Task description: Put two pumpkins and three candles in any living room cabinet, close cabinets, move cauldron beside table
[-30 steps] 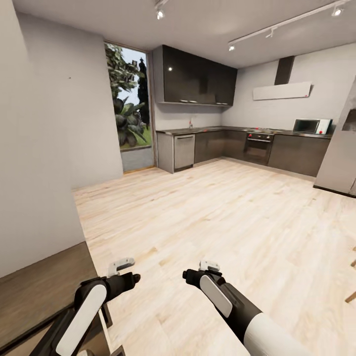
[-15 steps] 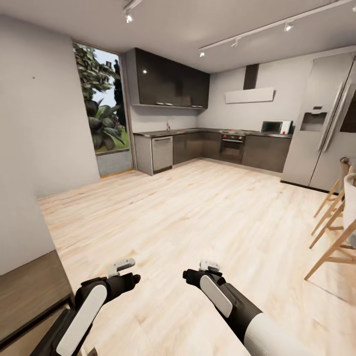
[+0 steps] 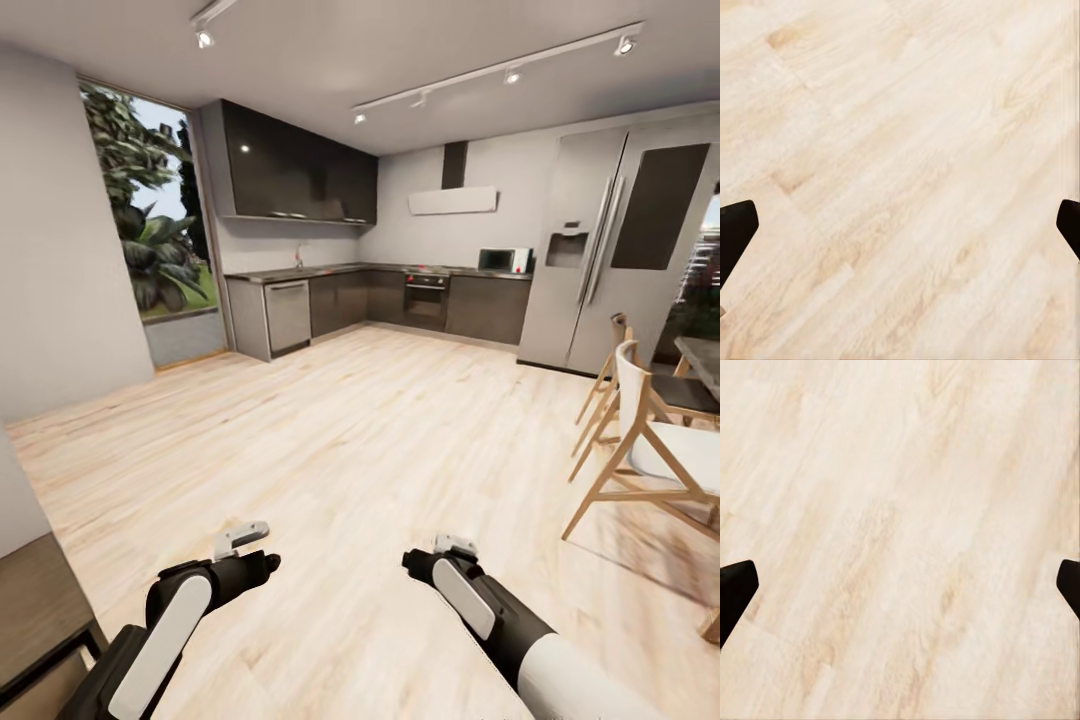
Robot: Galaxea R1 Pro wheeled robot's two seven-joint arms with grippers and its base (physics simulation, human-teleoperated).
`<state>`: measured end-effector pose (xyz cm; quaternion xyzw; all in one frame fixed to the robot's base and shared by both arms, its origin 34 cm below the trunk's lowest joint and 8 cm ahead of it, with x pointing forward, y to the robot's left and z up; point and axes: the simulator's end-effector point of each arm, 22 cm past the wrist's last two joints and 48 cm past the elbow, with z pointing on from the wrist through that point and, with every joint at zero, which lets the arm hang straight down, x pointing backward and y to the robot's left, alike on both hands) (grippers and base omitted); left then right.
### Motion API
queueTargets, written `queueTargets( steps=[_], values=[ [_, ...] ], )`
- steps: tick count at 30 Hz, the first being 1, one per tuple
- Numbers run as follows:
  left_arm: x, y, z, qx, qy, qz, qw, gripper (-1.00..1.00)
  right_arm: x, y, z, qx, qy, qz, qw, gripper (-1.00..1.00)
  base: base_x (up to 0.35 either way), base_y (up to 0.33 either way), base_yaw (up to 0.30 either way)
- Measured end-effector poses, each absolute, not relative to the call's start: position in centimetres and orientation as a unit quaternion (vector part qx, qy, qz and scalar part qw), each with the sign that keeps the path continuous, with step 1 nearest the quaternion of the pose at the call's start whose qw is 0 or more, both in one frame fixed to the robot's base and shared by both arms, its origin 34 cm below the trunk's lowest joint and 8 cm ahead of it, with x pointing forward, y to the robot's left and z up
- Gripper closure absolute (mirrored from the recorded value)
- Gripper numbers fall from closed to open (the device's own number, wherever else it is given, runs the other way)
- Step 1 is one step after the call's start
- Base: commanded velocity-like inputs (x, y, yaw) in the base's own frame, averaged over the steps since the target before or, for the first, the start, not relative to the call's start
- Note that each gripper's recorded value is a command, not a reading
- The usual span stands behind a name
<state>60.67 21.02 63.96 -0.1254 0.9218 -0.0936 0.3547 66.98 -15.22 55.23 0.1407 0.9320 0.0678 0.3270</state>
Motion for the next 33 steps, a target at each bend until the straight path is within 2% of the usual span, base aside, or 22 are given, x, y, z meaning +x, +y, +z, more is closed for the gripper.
queueTargets(
  steps=[8,21,33],
  values=[
    [60.6,21.0,64.2,-0.125,0.921,-0.093,0.357,-1.00,67.2,-15.8,55.6,0.150,0.929,0.069,0.330,-1.00,0.000,-0.005,-0.266],
    [60.6,21.0,64.6,-0.125,0.920,-0.093,0.360,-1.00,67.3,-15.8,56.2,0.150,0.928,0.070,0.335,-1.00,-0.060,-0.175,-0.266],
    [60.6,21.0,65.1,-0.125,0.918,-0.093,0.365,-1.00,67.4,-15.8,56.8,0.150,0.926,0.071,0.340,-1.00,0.009,-0.097,-0.266]
  ],
)
